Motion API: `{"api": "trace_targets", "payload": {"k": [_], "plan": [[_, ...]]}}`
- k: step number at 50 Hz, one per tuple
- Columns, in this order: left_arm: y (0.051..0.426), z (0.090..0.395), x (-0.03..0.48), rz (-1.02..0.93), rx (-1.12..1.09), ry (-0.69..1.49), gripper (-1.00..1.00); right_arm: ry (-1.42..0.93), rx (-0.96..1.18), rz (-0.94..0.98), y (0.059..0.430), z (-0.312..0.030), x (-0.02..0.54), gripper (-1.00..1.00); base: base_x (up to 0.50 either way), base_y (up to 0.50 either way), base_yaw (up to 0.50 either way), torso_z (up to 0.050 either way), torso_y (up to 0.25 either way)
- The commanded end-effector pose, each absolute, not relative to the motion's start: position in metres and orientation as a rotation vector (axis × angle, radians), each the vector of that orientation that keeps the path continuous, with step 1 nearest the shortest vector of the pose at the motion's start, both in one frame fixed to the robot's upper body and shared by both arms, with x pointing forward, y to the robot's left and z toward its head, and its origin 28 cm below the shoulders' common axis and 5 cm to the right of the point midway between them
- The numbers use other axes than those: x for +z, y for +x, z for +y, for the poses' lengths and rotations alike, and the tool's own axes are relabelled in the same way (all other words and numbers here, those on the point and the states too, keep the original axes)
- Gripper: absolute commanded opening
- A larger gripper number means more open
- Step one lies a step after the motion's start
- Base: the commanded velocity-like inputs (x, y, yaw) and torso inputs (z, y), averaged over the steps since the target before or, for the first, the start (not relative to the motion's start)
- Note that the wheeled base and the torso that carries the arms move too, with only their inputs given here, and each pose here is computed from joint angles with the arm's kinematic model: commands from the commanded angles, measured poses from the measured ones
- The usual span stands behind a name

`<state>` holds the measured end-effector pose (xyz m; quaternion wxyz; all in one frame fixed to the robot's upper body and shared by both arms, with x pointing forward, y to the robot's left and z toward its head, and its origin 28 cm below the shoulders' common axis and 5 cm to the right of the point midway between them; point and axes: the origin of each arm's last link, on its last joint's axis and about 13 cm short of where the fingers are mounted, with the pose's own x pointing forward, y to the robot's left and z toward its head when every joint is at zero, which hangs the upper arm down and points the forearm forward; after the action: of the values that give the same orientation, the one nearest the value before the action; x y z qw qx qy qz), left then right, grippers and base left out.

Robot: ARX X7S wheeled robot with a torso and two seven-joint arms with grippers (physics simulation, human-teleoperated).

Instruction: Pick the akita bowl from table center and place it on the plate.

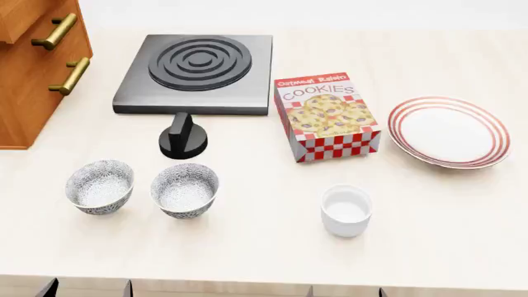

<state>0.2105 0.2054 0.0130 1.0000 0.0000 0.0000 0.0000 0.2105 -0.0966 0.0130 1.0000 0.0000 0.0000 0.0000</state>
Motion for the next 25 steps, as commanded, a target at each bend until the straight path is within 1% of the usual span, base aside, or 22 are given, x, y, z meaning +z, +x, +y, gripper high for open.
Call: {"api": "trace_targets", "payload": {"k": [1,2,4,10,13,17,22,23,25], "plan": [[0.198,0.205,0.009,-0.032,0.004,0.013,1.00,-0.011,0.003,-0.001,0.210,-0.095,0.013,1.00,0.00,0.00,0.00,0.000,0.000],[0.190,0.203,0.009,-0.041,0.004,0.049,1.00,-0.016,0.009,0.000,0.209,-0.094,0.013,1.00,0.00,0.00,0.00,0.000,0.000],[0.180,0.200,0.004,-0.059,-0.008,0.045,1.00,-0.021,0.006,0.000,0.210,-0.094,0.012,1.00,0.00,0.00,0.00,0.000,0.000],[0.171,0.201,0.004,-0.088,0.004,0.029,1.00,-0.038,0.011,-0.005,0.210,-0.091,0.020,1.00,0.00,0.00,0.00,0.000,0.000],[0.166,0.200,0.009,-0.109,0.009,0.025,1.00,-0.055,0.012,-0.029,0.209,-0.090,0.032,1.00,0.00,0.00,0.00,0.000,0.000],[0.157,0.198,0.043,-0.223,0.006,0.017,1.00,-0.061,0.011,-0.091,0.207,-0.090,0.059,1.00,0.00,0.00,0.00,0.000,0.000],[0.150,0.197,0.065,-0.288,0.010,0.001,1.00,-0.086,-0.015,-0.176,0.203,-0.091,0.085,1.00,0.00,0.00,0.00,0.000,0.000],[0.146,0.197,0.079,-0.315,0.006,-0.008,1.00,-0.077,-0.020,-0.203,0.201,-0.092,0.095,1.00,0.00,0.00,0.00,0.000,0.000],[0.144,0.198,0.089,-0.342,0.013,-0.015,1.00,-0.079,-0.020,-0.222,0.199,-0.092,0.104,1.00,0.00,0.00,0.00,0.000,0.000]]}}
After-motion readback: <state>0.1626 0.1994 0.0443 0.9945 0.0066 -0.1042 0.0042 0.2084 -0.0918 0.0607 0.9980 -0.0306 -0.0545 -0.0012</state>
